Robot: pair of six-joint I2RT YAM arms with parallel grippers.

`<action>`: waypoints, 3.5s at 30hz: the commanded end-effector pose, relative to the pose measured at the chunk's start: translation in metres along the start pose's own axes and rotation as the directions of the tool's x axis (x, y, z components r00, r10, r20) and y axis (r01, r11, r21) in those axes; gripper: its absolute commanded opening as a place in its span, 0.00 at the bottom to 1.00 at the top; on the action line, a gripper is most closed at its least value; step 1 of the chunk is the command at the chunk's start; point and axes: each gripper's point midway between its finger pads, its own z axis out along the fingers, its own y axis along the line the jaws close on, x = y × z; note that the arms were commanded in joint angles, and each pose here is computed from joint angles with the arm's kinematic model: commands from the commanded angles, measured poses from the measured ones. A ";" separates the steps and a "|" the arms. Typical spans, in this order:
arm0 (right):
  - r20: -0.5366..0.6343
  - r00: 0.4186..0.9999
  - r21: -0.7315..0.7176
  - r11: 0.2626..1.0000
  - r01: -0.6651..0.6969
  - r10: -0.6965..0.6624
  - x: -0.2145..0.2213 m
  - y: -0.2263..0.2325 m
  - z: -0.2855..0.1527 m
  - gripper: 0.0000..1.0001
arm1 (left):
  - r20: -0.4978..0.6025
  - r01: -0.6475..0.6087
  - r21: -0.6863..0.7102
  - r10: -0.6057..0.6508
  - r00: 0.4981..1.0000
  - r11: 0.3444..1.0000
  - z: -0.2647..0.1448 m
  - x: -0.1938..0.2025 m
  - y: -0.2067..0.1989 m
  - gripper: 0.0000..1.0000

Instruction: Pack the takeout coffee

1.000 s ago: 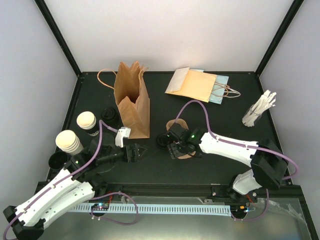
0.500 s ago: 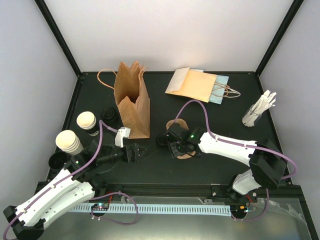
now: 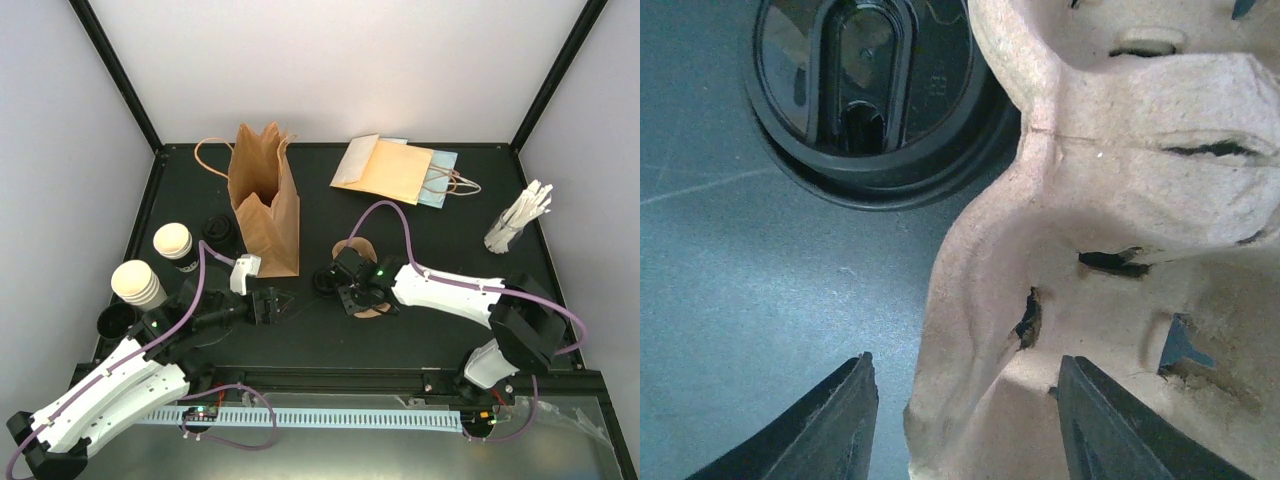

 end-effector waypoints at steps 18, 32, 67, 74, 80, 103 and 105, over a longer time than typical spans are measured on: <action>0.050 0.999 -0.002 1.000 -0.020 0.020 -0.007 0.000 -0.009 0.29 | -0.005 -0.009 -0.017 0.009 1.000 1.000 0.001 0.002 0.003 0.99; 0.107 0.994 -0.024 0.999 -0.031 0.033 -0.015 -0.001 -0.034 0.28 | -0.010 -0.001 -0.013 0.001 1.000 1.000 0.002 0.003 0.003 0.99; 0.025 1.000 0.023 1.000 -0.017 0.017 -0.001 -0.003 0.011 0.24 | -0.018 0.004 -0.011 -0.004 1.000 1.000 0.005 0.002 0.002 0.99; 0.054 0.998 0.025 0.999 -0.022 0.021 -0.006 -0.006 -0.004 0.20 | -0.017 0.008 -0.009 -0.008 1.000 1.000 0.005 0.002 0.001 0.99; 0.070 0.997 0.023 0.999 -0.024 0.023 -0.008 -0.007 -0.014 0.20 | -0.018 0.009 -0.010 -0.009 1.000 1.000 0.005 0.003 0.002 0.99; 0.142 0.989 -0.033 0.999 -0.038 0.042 -0.020 -0.004 -0.050 0.22 | -0.029 0.024 -0.004 -0.025 0.999 1.000 0.009 0.006 0.004 0.99; 0.150 0.988 -0.045 0.998 -0.041 0.047 -0.021 -0.003 -0.054 0.22 | -0.030 0.025 -0.002 -0.025 0.999 1.000 0.009 0.007 0.004 0.99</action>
